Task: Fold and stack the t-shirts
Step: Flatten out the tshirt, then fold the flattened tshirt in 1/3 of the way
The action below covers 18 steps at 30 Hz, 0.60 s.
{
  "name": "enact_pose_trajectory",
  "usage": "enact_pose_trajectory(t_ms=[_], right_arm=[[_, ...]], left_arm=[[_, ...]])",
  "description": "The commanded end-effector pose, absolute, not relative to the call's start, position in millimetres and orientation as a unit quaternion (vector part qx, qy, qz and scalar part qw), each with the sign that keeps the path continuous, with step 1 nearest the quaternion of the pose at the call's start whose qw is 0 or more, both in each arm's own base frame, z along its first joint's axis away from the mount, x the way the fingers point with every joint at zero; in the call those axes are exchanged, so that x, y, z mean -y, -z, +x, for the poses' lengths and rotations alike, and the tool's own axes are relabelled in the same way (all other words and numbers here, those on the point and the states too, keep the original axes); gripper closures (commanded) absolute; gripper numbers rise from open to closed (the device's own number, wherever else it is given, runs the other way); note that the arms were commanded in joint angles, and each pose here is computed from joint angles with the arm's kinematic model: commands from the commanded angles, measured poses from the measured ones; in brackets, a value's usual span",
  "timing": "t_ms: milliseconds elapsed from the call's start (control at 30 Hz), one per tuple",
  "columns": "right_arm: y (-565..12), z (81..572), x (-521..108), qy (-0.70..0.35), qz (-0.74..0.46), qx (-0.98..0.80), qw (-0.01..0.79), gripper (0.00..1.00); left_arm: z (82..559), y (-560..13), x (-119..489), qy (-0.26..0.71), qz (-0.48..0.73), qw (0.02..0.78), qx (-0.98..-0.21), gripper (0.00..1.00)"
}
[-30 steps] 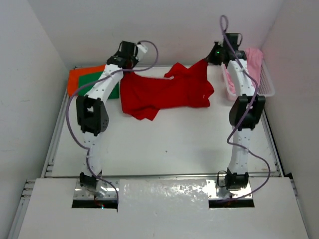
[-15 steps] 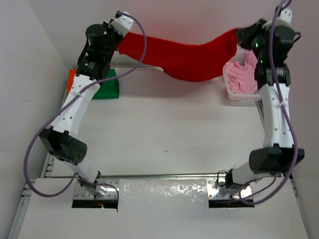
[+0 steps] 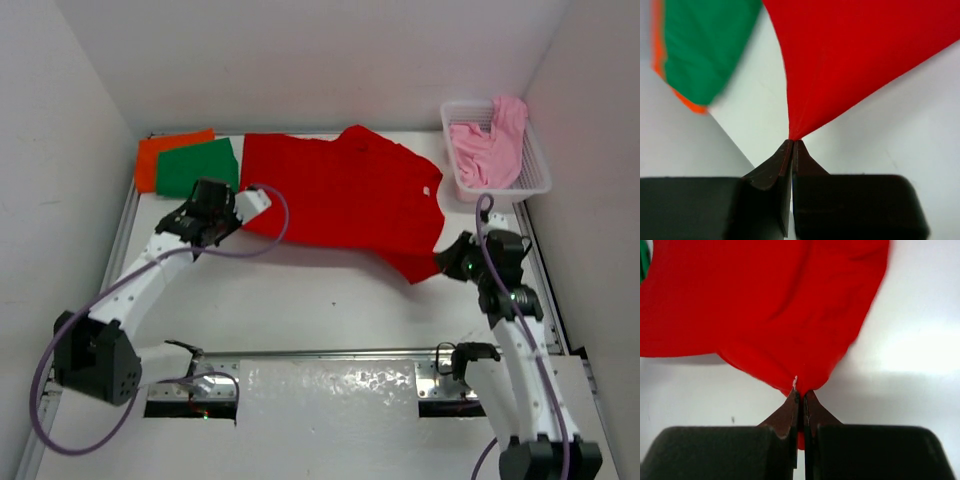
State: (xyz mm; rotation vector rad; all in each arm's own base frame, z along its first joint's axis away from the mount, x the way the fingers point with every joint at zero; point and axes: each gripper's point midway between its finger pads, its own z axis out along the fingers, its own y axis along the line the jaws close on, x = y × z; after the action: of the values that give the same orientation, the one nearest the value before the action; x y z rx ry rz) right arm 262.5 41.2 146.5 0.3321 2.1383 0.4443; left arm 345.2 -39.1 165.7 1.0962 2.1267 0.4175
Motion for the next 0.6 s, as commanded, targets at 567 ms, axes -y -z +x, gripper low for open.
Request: enact_pose_trajectory(t_ms=[567], right_arm=[[-122.0,229.2,-64.2,-0.202,0.073,-0.9,0.38,1.0]], left_arm=[[248.3,-101.1,18.9,-0.136,0.4,0.276,-0.863,1.0]])
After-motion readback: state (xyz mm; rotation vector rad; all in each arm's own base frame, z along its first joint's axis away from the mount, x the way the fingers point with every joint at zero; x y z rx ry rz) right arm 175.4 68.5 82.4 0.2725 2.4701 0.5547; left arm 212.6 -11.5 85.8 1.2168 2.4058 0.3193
